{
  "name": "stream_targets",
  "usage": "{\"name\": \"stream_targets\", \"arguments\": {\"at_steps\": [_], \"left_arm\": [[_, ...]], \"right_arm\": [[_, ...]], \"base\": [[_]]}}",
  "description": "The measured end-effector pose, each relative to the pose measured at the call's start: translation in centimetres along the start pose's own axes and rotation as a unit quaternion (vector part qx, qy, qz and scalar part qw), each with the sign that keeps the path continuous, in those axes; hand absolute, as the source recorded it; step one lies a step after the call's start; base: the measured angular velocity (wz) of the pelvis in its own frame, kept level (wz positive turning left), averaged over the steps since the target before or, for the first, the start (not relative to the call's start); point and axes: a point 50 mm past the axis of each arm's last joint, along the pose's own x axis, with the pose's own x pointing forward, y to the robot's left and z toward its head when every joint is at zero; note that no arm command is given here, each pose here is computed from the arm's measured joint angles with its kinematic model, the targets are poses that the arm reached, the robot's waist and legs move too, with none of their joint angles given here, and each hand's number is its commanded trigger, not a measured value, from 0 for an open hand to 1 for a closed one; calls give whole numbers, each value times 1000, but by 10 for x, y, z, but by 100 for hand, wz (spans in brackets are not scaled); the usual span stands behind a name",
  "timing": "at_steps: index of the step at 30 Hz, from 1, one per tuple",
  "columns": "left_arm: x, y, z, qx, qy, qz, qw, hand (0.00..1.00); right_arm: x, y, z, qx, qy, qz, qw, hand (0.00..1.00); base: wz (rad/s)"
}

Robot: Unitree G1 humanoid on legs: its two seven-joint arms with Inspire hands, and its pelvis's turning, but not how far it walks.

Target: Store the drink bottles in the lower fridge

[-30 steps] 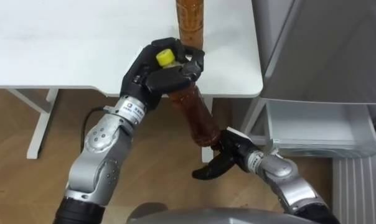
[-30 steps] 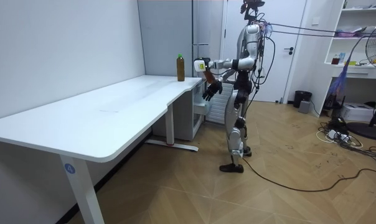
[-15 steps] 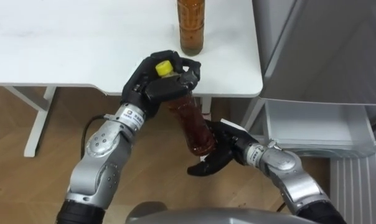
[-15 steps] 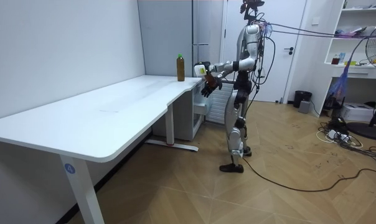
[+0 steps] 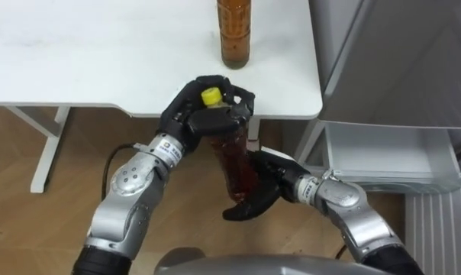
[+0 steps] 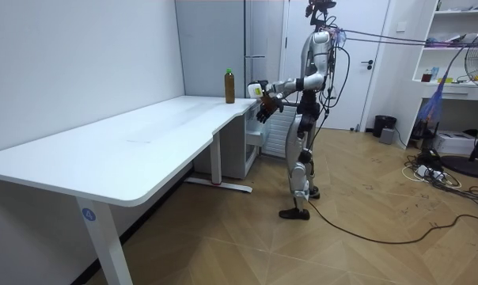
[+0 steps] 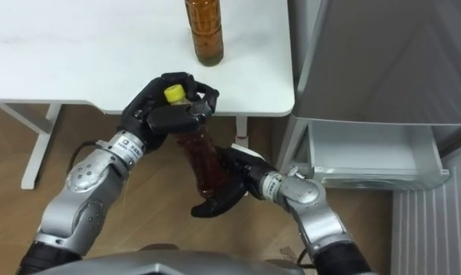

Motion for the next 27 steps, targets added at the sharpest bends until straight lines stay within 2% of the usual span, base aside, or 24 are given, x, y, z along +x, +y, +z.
{"name": "stream_targets", "arguments": {"at_steps": [6,7,8,9,10,15,25,27], "left_arm": [[1,-6,-2,5,5,-24,1000,100],[1,-6,-3,4,7,-23,1000,100],[1,-6,-5,3,11,-22,1000,100],[1,-5,-7,2,16,-21,1000,100],[1,-5,-8,1,19,-21,1000,100],[1,-4,-15,0,34,-20,999,100],[3,-5,-13,4,25,-26,999,100],[3,-5,-12,1,22,-26,999,78]], "right_arm": [[0,0,1,18,-12,2,1000,0],[-1,0,1,26,-16,4,1000,4],[-1,1,1,28,-18,7,999,25],[-1,1,1,28,-17,9,999,89],[-1,1,0,27,-16,9,999,100],[-1,1,-1,23,-11,12,1000,100],[-2,2,-2,21,-8,15,1000,100],[-2,1,-1,27,-12,14,999,100]], "base": [[0],[0],[0],[0],[0],[0],[0],[0]]}}
